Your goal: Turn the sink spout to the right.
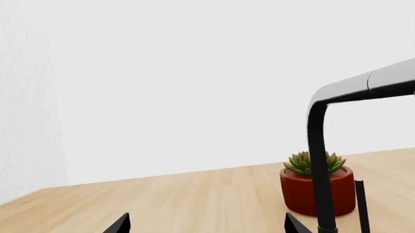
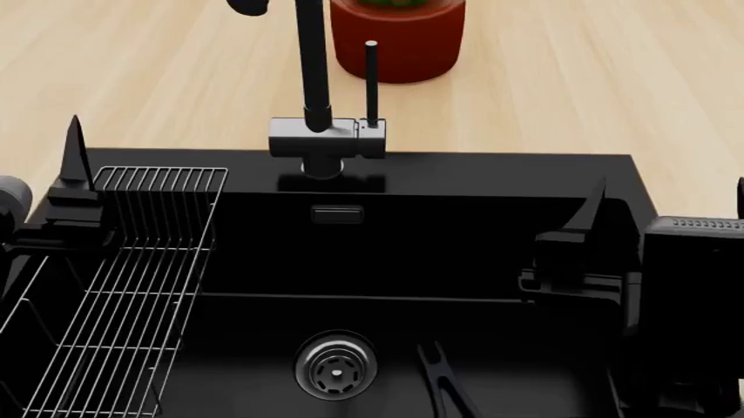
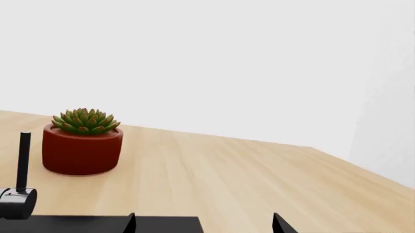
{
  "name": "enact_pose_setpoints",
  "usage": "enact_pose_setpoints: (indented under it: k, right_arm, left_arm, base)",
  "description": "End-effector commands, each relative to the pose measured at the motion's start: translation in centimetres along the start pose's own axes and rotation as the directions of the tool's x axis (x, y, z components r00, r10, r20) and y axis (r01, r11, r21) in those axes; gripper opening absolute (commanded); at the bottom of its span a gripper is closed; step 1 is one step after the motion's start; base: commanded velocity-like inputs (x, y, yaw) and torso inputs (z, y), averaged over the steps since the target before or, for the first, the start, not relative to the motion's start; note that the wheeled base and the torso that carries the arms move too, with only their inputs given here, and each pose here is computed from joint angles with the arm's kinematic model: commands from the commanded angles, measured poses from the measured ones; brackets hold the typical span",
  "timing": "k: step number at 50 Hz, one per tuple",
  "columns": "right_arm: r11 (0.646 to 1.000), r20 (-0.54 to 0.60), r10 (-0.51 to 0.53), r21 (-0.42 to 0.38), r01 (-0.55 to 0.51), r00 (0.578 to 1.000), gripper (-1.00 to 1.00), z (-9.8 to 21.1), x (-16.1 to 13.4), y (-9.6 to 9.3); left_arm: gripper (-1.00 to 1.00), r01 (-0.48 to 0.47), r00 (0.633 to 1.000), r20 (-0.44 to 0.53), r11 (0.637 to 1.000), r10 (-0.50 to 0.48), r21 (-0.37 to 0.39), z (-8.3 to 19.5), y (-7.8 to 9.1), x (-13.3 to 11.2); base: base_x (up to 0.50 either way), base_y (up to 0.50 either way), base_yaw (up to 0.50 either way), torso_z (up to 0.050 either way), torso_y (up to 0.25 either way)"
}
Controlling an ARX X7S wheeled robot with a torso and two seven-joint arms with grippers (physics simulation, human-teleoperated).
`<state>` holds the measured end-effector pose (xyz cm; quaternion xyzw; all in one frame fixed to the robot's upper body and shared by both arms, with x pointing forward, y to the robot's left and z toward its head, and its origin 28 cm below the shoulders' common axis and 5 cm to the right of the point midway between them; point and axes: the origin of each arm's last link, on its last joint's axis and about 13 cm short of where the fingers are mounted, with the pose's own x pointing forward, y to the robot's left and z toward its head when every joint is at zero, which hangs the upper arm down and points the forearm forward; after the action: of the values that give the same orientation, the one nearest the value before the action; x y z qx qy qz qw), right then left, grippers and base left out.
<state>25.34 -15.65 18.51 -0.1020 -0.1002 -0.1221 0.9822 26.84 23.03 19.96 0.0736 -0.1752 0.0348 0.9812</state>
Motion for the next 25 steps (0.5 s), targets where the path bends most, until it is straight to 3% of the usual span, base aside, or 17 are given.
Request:
enact_pose_setpoints:
  k: [1, 14, 25]
  right_arm:
    - [1.0, 0.009, -0.001, 0.008, 0.0, 1.0, 1.0, 0.2, 0.0, 0.0]
    - [1.0, 0.009, -0.017, 0.012, 0.017, 1.0, 1.0, 0.3, 0.0, 0.0]
    - [0.999, 0.048, -0.043, -0.007, 0.044, 0.998, 1.0, 3.9, 1.1, 0.7]
  left_arm:
    - [1.0, 0.002, 1.0, 0.0, 1.0, -0.002, 0.002, 0.0, -0.1, 0.1]
    - [1.0, 0.009, 1.0, 0.003, 1.0, -0.009, -0.004, 0.1, -0.2, 0.1]
    - [1.0, -0.001, 1.0, -0.012, 1.0, 0.001, -0.002, -0.5, -0.1, 0.1]
  base:
    - [0.0, 0.0, 0.0, 0.0, 0.0]
    - [-0.09, 0.0, 0.0, 0.0, 0.0]
    - [0.0, 0.0, 0.0, 0.0, 0.0]
